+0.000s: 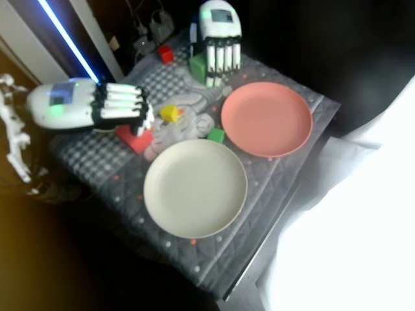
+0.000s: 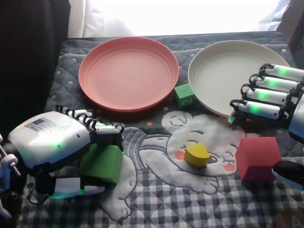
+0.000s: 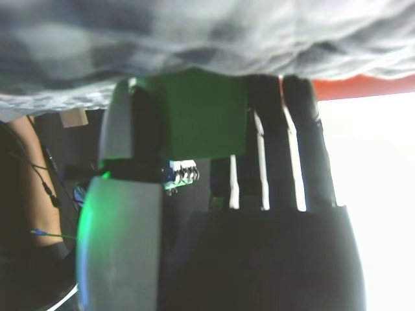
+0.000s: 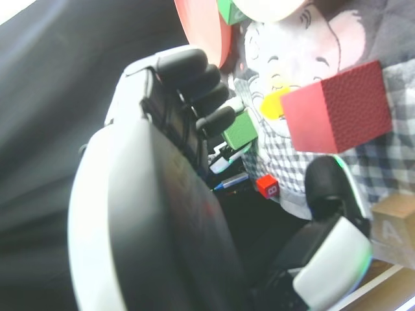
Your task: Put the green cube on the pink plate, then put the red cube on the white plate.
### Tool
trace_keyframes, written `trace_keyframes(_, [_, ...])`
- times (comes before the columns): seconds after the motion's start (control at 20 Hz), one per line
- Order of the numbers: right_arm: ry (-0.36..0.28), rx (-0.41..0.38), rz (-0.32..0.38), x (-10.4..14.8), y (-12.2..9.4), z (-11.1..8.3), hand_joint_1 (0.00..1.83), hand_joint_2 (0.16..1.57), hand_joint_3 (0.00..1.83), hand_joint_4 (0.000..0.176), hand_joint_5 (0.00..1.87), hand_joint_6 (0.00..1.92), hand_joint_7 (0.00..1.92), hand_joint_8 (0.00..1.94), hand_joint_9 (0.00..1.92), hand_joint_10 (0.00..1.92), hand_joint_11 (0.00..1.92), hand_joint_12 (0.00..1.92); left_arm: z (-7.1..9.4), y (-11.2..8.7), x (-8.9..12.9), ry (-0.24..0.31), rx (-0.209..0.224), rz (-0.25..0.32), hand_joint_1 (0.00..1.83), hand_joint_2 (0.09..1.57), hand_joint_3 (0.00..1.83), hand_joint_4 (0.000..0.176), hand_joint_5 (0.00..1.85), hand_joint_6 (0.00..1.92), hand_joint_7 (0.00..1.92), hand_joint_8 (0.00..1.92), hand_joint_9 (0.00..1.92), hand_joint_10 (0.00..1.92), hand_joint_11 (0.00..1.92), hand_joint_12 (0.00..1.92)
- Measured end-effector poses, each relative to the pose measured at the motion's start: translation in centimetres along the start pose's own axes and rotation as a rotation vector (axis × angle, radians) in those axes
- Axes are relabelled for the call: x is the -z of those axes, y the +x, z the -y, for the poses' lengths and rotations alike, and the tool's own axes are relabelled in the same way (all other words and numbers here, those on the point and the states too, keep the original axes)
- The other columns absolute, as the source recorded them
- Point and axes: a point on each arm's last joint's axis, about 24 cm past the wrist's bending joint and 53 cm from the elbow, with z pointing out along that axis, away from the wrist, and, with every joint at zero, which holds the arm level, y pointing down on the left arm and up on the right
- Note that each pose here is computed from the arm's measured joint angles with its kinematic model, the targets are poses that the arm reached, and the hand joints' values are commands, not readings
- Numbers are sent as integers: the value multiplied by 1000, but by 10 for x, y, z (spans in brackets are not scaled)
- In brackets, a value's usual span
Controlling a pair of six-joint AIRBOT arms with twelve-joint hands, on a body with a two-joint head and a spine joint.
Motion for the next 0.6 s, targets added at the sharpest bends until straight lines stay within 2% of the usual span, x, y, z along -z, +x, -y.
trace_keyframes(0.1, [-1, 0, 0, 0, 0, 0, 1010, 579, 815, 0, 176, 970, 150, 1019, 46, 1336, 31, 1920, 4, -9, -1, 16, 1, 26, 1286, 1311, 0, 0, 520, 1439, 630, 1533, 649, 1707, 417, 1644])
trace_keyframes(0.15, [-1, 0, 0, -1, 1, 0, 1011, 582, 813, 0, 162, 983, 131, 1044, 39, 1349, 19, 1921, 7, -15, -1, 31, 5, 45, 1141, 1320, 0, 0, 551, 1465, 671, 1580, 585, 1389, 437, 1620])
trace_keyframes(0.2, [-2, -2, 0, -1, 2, 1, 1036, 577, 820, 0, 162, 1012, 138, 1070, 58, 1364, 27, 1921, 14, -21, -1, 55, 12, 66, 1114, 1315, 1, 0, 565, 1471, 693, 1554, 623, 1209, 476, 1545])
trace_keyframes(0.25, [-2, -3, -1, -2, 2, 0, 1049, 576, 821, 0, 160, 1036, 138, 1097, 71, 1394, 39, 1921, 23, -27, 2, 87, 5, 83, 1110, 1311, 0, 0, 569, 1476, 704, 1533, 658, 1114, 507, 1499])
trace_keyframes(0.35, [-2, -3, 0, -2, 2, 0, 1081, 571, 824, 0, 171, 1088, 141, 1140, 86, 1439, 89, 1921, 34, -31, 6, 124, 4, 101, 1138, 1288, 0, 0, 606, 1390, 747, 1506, 713, 1160, 559, 1566])
trace_keyframes(0.4, [-3, -3, 0, -2, 2, 0, 1073, 572, 825, 0, 173, 1087, 142, 1141, 80, 1431, 84, 1921, 42, -34, 9, 148, 3, 112, 1154, 1270, 0, 0, 638, 1339, 774, 1472, 767, 1207, 656, 1599])
trace_keyframes(0.5, [-4, -2, 3, -2, 1, 0, 1030, 576, 820, 0, 164, 1066, 145, 1107, 73, 1366, 42, 1917, 56, -41, 15, 197, -7, 135, 1127, 1281, 2, 0, 631, 1397, 737, 1478, 735, 1129, 634, 1554])
trace_keyframes(0.55, [-2, -3, 3, -2, 1, 1, 1037, 604, 781, 0, 169, 1023, 152, 1045, 80, 1324, 20, 1901, 75, -53, 15, 252, -6, 168, 1160, 1273, 1, 0, 654, 1284, 752, 1540, 777, 1219, 684, 1594])
trace_keyframes(0.6, [-2, -2, 2, -2, 1, 1, 1052, 634, 738, 0, 163, 1000, 134, 1006, 47, 1310, 3, 1888, 77, -54, 14, 257, -6, 173, 1180, 1268, 0, 0, 654, 1254, 770, 1542, 790, 1308, 701, 1694])
